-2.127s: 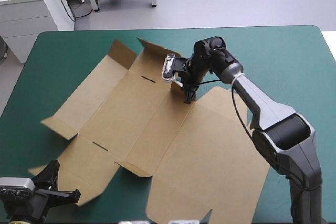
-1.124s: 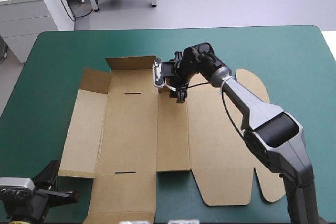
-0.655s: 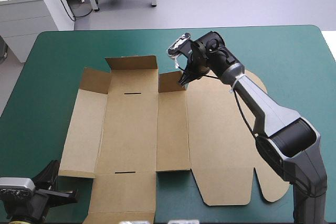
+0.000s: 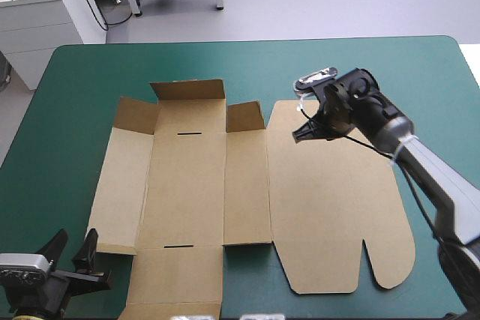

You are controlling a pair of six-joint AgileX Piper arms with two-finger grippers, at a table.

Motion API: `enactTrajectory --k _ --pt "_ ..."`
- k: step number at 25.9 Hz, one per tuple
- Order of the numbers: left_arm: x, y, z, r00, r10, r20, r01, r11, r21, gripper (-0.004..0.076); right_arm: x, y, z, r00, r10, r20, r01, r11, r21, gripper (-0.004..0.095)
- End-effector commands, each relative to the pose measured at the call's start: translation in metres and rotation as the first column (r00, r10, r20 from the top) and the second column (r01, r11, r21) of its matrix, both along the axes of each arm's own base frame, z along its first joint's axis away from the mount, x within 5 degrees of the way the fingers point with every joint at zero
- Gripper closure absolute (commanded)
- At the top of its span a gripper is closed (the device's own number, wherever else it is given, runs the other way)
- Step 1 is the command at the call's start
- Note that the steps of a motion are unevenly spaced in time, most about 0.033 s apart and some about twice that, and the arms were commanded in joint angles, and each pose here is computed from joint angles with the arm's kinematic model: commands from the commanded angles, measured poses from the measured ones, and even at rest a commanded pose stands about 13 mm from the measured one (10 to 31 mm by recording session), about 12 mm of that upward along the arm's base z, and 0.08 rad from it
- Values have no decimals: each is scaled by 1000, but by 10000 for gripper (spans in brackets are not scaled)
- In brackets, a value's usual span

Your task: Fold the box

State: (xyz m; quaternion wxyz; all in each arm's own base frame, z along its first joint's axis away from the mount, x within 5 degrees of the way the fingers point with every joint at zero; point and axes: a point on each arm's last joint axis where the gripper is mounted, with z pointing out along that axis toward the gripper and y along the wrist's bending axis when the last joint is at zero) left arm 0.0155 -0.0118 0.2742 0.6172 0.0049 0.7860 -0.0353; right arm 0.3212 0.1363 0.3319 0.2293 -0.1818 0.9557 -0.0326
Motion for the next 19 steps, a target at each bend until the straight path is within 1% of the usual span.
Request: enactTrajectory --k 1,3,5,6,8,11,14,16,19 --pt "-3 0 15 993 3 114 -1 1000 -17 159 -35 -34 24 986 -36 162 27 998 59 927" --pt "-3 0 15 993 3 114 -1 1000 -16 161 -61 -55 19 971 -58 234 37 995 95 927" --pt "-3 0 16 992 7 127 -5 1000 -15 161 -90 -71 6 958 -46 285 18 995 98 927" --pt "-2 0 18 992 7 122 -5 1000 -15 161 -106 -75 5 942 -44 332 0 991 132 927" --pt "2 0 23 995 5 99 -3 1000 -18 161 -124 -78 2 918 -33 395 -39 984 173 927" --pt "11 1 39 999 6 49 -5 1000 -10 161 -148 -81 -3 911 3 412 -95 975 203 927" --pt "27 2 64 1000 -1 -19 1 1000 -12 161 -167 -84 -11 915 5 403 -110 965 238 927" --pt "43 3 83 997 -5 -81 4 1000 -6 161 -176 -87 -17 911 2 411 -113 963 246 927" --pt "70 10 109 990 29 -139 -21 998 63 161 -186 -90 -19 889 -13 457 -122 957 264 927"
